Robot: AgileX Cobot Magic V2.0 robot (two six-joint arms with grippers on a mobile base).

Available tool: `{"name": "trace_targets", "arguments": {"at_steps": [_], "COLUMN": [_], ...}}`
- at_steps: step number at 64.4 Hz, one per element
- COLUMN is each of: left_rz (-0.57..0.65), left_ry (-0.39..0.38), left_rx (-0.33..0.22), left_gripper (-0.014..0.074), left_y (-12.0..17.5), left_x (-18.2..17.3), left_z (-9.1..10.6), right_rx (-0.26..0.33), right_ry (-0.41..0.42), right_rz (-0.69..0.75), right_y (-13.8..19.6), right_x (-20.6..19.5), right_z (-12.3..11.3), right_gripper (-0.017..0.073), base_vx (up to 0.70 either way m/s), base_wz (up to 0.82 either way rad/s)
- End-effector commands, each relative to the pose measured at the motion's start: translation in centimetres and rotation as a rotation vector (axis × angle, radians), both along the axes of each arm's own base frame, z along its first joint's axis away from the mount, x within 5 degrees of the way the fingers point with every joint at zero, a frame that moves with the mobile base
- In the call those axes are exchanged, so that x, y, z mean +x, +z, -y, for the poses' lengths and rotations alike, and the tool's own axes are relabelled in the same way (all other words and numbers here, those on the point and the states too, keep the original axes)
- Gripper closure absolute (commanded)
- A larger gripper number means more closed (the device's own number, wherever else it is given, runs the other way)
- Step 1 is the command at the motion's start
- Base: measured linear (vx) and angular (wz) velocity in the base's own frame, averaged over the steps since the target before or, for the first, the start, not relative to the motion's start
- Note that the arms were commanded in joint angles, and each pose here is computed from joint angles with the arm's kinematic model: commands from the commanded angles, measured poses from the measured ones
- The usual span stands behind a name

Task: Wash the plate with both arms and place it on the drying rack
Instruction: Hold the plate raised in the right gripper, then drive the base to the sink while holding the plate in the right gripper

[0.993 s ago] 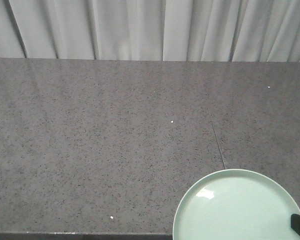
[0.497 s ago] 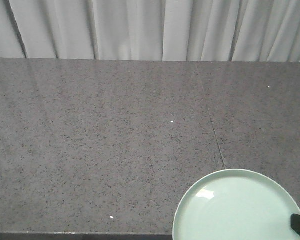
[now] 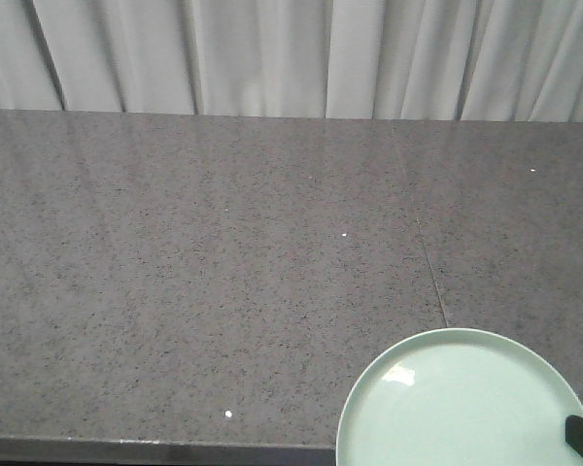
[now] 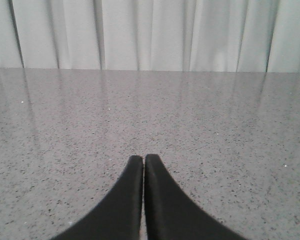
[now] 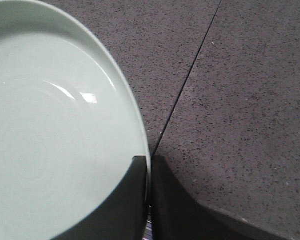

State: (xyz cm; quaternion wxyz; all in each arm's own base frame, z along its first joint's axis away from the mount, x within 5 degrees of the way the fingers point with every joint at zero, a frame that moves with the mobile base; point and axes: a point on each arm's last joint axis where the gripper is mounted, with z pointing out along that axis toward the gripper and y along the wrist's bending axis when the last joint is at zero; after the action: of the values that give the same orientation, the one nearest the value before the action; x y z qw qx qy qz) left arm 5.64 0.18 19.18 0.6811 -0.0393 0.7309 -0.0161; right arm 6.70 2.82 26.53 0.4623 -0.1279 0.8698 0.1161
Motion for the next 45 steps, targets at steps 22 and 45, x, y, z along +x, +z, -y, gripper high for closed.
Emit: {"name": "trace_targets", "arguments": {"at_steps": [22, 45], "left_rz": [0.074, 0.074], "left_ry": [-0.001, -0.001], "left_rx": [-0.004, -0.004], "left_gripper": [0.0599, 0.0599], "left_y": [0.08, 0.08], "left_x": [0.00, 0.00], "left_z": [0.01, 0.01], "right_rx": [0.048, 0.048], "right_ry": [-0.010, -0.010], "right_rz": [0.078, 0.078], "right_y": [1.40, 1.40], "right_x": [0.35, 0.35], "right_z": [-0.14, -0.14], "right_gripper": [0.0568, 0.0568], "base_vx": [-0.08, -0.13], "base_wz": [0.32, 0.50]}}
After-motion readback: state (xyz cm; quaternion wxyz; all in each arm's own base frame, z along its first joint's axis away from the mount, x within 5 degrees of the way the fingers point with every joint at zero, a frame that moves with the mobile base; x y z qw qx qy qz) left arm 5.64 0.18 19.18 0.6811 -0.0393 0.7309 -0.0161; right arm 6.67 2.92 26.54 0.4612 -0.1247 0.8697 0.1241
